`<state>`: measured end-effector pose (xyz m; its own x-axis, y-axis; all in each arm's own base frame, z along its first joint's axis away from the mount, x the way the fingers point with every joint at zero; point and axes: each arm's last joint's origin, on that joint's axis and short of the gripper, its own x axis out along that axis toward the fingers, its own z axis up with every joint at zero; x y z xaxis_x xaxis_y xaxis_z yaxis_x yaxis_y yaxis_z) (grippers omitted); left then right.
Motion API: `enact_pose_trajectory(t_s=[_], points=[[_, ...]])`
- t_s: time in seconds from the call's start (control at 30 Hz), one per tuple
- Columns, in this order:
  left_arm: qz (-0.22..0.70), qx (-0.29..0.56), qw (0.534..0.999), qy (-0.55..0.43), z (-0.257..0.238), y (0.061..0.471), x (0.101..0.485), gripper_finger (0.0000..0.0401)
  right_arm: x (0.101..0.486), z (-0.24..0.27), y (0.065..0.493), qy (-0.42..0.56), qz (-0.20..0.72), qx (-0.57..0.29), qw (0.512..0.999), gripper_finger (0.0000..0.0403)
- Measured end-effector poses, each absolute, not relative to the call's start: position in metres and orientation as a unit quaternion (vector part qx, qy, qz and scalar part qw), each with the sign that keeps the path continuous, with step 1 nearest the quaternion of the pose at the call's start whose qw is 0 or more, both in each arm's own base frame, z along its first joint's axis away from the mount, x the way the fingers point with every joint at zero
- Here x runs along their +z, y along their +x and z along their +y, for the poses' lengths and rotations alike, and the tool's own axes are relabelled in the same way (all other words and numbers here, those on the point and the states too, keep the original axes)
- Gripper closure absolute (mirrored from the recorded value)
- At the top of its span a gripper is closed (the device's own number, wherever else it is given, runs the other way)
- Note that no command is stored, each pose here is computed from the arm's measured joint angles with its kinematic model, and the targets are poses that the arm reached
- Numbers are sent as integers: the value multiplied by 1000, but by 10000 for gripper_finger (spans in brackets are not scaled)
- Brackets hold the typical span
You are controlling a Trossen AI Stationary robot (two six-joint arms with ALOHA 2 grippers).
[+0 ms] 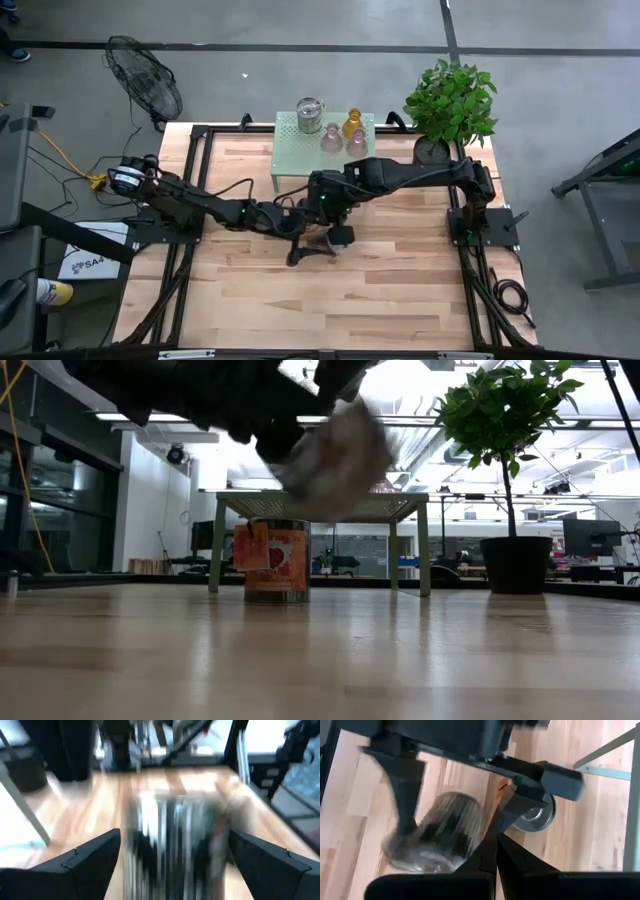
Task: Pick & Place candle stick holders
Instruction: Put the brown scented candle on the shelf
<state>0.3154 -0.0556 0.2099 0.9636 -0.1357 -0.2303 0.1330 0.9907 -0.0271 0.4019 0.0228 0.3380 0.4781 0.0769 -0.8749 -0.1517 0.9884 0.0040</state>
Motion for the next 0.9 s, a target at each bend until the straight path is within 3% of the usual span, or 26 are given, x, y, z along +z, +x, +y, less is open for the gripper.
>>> enact_pose_trajectory(t_s=[0.33,0.6,0.9], points=[[128,-62,990,-2,-55,315,209,39,334,23,400,-33,519,64,852,402],[203,-52,978,-7,-54,310,195,39,288,38,398,-45,567,48,821,402],[280,-43,959,-24,-52,301,185,38,259,47,384,-23,520,38,853,402]])
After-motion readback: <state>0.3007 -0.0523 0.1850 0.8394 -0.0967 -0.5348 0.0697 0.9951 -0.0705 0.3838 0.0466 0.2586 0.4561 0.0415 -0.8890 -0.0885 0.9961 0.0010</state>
